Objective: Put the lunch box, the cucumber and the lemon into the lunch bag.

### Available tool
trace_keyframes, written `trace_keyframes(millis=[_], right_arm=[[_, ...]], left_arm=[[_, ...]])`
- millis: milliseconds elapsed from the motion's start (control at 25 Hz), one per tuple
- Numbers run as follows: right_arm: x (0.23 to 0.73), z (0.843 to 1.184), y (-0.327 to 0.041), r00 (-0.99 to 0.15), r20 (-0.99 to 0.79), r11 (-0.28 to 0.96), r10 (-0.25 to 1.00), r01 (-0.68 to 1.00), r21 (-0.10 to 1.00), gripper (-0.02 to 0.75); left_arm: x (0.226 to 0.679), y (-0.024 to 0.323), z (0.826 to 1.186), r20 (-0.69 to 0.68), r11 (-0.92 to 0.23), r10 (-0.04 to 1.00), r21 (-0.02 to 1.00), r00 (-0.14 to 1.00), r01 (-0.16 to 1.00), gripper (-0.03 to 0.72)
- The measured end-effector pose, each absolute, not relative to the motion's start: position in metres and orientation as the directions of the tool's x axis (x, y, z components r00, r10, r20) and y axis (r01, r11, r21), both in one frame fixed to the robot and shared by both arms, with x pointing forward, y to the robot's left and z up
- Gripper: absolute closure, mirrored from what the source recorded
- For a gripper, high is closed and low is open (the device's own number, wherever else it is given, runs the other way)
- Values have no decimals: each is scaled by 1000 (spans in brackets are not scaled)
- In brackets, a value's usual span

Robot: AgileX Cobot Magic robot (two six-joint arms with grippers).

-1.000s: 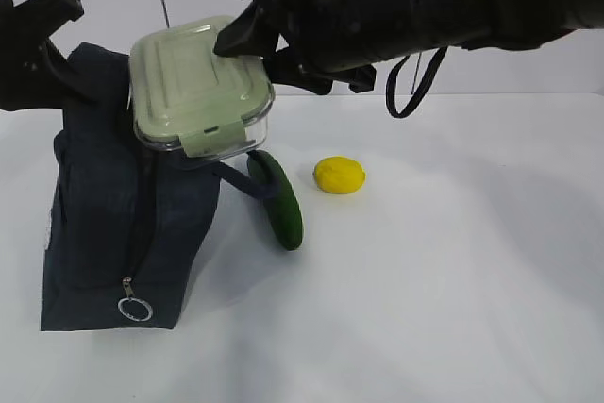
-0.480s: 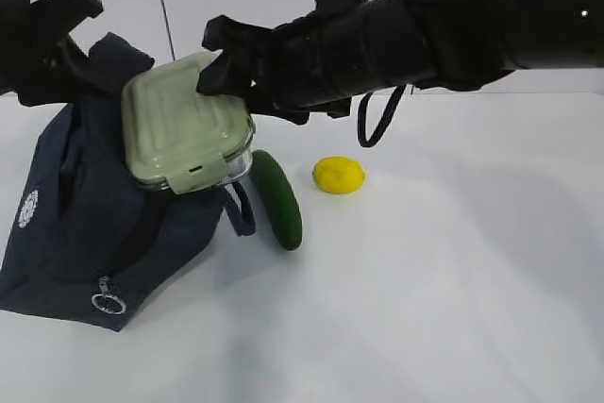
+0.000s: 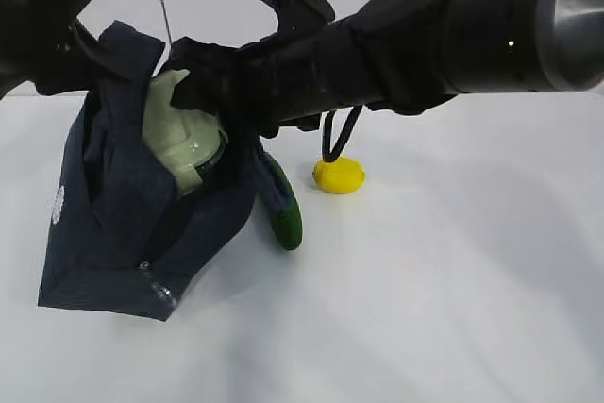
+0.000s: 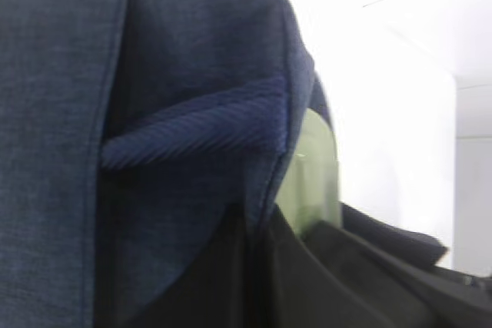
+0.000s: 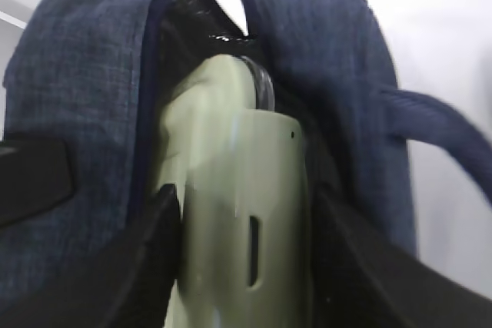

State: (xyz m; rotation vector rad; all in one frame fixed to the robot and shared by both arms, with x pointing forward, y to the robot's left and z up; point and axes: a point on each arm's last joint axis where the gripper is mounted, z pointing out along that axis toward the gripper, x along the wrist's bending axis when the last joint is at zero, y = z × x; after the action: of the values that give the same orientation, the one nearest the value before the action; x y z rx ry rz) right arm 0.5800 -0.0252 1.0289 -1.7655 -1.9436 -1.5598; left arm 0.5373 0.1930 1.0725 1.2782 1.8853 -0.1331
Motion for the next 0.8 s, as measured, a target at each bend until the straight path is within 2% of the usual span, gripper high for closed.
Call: trace_keyframes(millis=[400, 800], right_arm=[[587, 1010, -11, -242, 724, -247, 646, 831, 498, 344], [586, 1011, -9, -225, 752, -263, 620, 843, 469, 344]], left_arm=[[538, 191, 1075, -720, 513, 676, 307, -157, 802, 693], [538, 190, 1075, -732, 524, 661, 293, -164, 800, 693]])
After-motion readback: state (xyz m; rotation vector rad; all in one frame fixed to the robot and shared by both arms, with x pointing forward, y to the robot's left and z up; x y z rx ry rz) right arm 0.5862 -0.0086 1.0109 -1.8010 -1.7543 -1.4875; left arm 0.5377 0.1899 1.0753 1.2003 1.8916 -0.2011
